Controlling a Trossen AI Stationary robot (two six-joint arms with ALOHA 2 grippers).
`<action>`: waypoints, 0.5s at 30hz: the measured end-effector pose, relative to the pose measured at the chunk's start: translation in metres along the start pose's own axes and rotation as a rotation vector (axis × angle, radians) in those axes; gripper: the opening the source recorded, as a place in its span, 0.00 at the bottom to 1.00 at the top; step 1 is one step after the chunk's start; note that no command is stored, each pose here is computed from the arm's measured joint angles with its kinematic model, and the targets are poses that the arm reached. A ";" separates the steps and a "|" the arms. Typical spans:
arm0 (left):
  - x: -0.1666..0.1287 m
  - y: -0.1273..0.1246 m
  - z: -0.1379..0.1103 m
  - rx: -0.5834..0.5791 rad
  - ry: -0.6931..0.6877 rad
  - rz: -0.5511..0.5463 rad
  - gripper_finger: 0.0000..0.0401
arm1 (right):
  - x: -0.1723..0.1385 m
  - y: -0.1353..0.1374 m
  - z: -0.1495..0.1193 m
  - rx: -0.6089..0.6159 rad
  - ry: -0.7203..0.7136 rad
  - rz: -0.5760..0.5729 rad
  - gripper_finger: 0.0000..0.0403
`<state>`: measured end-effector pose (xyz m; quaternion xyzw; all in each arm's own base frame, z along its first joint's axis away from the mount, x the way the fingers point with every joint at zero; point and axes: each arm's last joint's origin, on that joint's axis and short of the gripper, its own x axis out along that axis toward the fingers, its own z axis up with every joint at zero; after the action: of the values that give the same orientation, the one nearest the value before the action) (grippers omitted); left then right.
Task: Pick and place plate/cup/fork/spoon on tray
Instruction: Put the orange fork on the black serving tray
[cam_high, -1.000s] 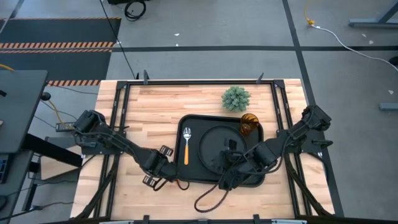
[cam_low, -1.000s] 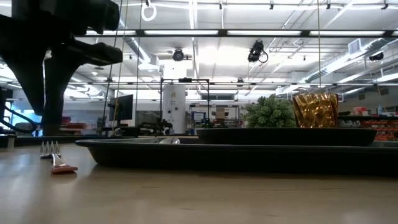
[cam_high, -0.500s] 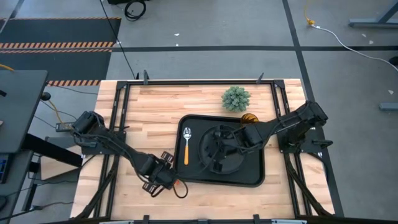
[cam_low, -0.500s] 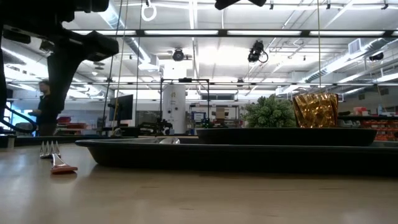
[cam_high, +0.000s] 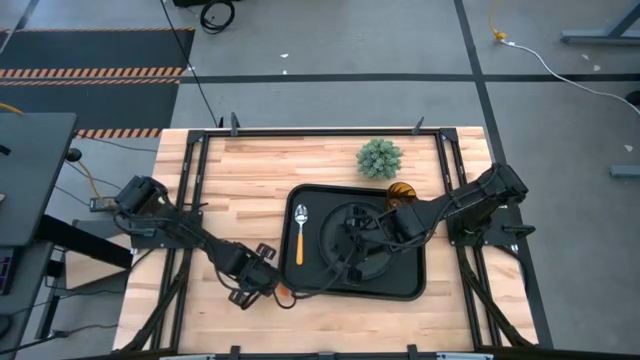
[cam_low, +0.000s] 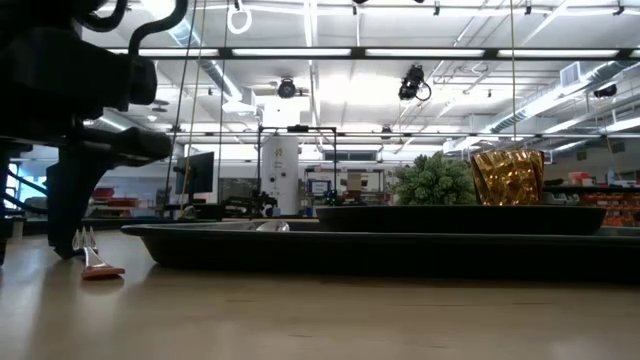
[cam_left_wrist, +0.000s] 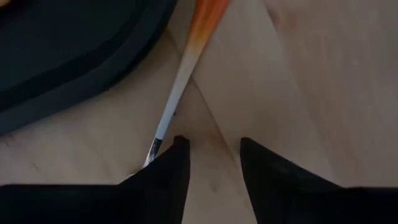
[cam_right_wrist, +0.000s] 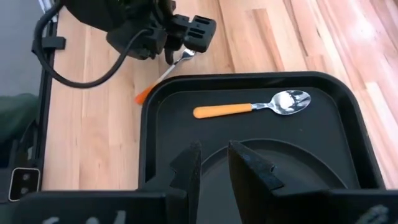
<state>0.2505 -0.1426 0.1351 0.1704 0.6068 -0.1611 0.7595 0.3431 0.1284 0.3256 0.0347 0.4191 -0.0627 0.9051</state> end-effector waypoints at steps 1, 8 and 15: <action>-0.002 0.000 0.002 0.007 -0.001 -0.002 0.35 | 0.000 0.000 0.000 0.001 -0.002 0.001 0.22; -0.020 -0.003 0.016 -0.009 0.036 -0.001 0.33 | 0.003 -0.007 0.004 0.021 -0.005 -0.010 0.22; -0.034 -0.011 0.015 -0.056 0.135 -0.017 0.37 | 0.005 -0.016 0.007 0.018 -0.005 -0.026 0.22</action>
<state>0.2512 -0.1580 0.1711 0.1545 0.6625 -0.1388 0.7197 0.3494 0.1117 0.3260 0.0372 0.4168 -0.0781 0.9049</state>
